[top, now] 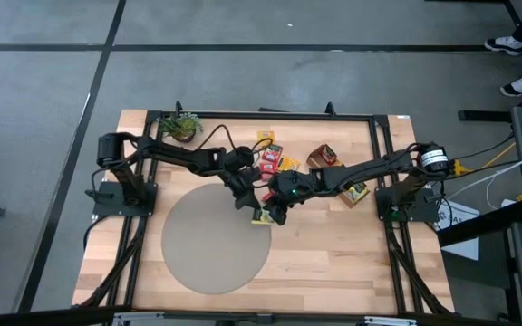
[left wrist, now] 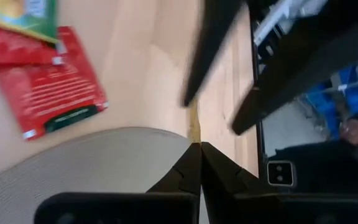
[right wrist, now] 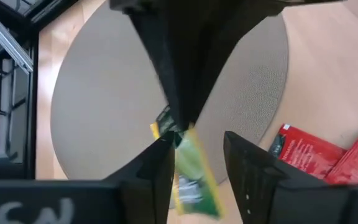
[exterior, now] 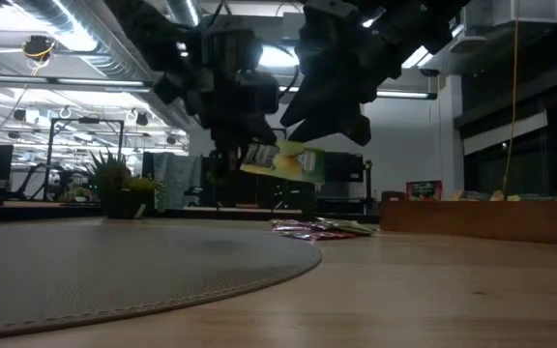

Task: Pick & Place Tea
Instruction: Put the yellow tea bag into the bottom section of the wooden organizer

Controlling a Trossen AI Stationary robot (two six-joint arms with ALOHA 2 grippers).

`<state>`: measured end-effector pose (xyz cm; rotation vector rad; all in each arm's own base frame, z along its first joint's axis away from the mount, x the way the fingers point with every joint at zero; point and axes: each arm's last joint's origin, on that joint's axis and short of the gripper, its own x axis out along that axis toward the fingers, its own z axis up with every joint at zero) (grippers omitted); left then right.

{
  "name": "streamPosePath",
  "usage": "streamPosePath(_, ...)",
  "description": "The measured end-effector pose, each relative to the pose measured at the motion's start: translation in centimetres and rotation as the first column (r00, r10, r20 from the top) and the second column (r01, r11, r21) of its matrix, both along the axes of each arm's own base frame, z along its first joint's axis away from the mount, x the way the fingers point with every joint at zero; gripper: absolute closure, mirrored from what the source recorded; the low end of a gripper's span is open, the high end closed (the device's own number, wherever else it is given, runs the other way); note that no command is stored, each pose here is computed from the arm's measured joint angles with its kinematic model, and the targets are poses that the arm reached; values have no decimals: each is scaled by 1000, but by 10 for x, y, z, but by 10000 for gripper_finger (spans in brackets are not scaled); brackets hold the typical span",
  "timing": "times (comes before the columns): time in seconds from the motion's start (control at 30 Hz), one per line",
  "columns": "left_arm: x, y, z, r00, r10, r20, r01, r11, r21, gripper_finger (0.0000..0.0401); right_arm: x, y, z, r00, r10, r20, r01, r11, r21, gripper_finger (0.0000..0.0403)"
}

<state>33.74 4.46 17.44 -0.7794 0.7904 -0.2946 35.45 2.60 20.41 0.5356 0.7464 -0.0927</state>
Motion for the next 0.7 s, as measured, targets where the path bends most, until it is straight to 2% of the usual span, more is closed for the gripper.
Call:
streamPosePath(0.13,7,-1,11,999,-21,37,20,999,28,399,0,0,0,1000,15,3,-15,1000,-18,261)
streamPosePath(0.3,11,4,19,997,-18,73,15,999,47,399,0,0,0,999,39,-6,-39,997,61,260)
streamPosePath(0.43,10,5,18,998,-14,53,12,999,43,399,-1,0,0,999,46,-12,-45,995,88,265)
streamPosePath(0.57,5,6,13,999,-33,-3,33,998,56,399,-1,0,0,999,34,-16,-32,994,106,289)
streamPosePath(0.7,4,6,12,999,-43,-7,43,997,63,399,-1,0,0,999,33,-18,-31,993,112,327)
